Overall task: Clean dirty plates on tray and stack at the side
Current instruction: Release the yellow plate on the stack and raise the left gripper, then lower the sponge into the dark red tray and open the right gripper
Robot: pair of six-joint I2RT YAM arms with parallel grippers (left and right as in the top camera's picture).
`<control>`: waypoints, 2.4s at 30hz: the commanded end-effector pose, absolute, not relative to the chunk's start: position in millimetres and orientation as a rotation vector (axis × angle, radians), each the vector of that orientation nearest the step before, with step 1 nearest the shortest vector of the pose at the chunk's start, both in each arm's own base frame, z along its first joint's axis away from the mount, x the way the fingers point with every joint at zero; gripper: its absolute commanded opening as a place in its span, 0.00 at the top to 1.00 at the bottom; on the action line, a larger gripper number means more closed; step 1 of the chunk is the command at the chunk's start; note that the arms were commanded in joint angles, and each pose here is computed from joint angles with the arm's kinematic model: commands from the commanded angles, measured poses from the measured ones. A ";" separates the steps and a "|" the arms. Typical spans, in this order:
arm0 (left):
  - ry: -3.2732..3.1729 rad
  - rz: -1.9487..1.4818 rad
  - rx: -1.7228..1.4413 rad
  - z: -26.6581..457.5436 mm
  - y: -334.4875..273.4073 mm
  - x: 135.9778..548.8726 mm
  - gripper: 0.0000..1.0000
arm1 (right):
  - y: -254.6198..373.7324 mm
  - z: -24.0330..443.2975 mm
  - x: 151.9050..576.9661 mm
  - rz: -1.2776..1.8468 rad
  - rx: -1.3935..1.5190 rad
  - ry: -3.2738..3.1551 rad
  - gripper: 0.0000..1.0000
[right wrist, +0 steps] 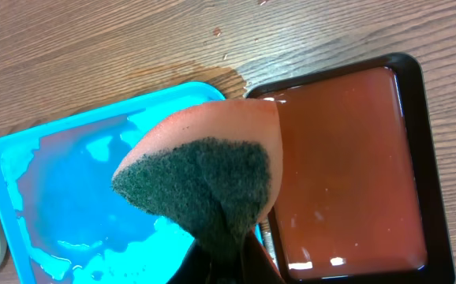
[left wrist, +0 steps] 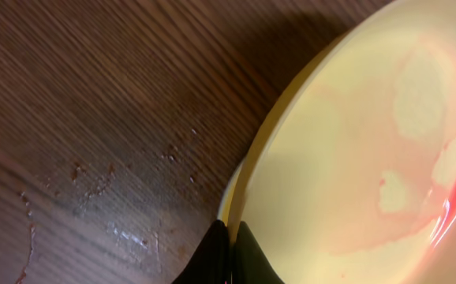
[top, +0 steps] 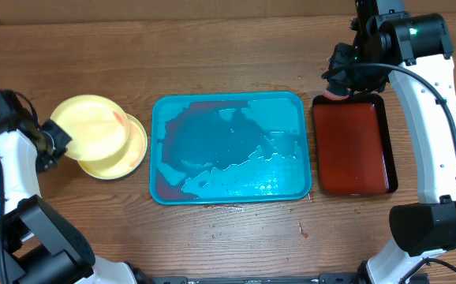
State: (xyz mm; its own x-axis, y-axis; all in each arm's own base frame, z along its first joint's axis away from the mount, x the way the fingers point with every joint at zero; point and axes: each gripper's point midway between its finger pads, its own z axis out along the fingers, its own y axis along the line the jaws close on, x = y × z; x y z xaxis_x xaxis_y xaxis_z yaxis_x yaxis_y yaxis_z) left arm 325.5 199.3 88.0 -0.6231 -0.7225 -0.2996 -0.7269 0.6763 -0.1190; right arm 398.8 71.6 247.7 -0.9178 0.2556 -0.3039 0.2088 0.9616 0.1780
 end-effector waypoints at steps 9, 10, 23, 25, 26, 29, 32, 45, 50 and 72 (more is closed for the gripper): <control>2.621 -0.118 -1.139 44.1 169.2 309.6 0.96 | 68.9 264.0 397.9 0.208 0.329 2.736 0.96; 2.629 -0.124 -1.139 42.9 166.8 308.3 0.96 | 69.0 264.0 397.9 0.209 0.329 2.736 0.96; 2.719 -0.136 -0.855 53.3 132.4 331.8 0.64 | 65.5 262.4 394.8 0.180 0.335 2.748 0.96; 2.716 -0.127 -0.788 61.9 126.3 342.5 0.62 | 60.9 261.6 393.5 0.143 0.343 2.751 0.96; 2.708 -0.118 -0.761 67.2 123.5 348.7 0.60 | 59.4 261.1 392.6 0.131 0.346 2.754 0.96; 2.686 -0.116 -0.720 78.3 119.3 360.8 0.55 | 57.8 260.3 390.6 0.119 0.348 2.761 0.96; 2.679 -0.109 -0.716 85.6 120.9 364.1 0.54 | 57.6 259.8 389.3 0.117 0.349 2.767 0.96; 2.719 0.030 -0.731 82.9 130.2 353.3 0.52 | 56.7 259.4 388.4 0.111 0.351 2.770 0.96; 2.733 -0.085 -0.442 92.1 85.8 376.9 0.48 | 43.9 252.1 384.9 0.044 0.383 2.790 0.96; 2.549 -0.219 0.250 147.5 -89.9 430.1 0.14 | -16.2 59.8 351.5 0.048 0.252 3.042 0.96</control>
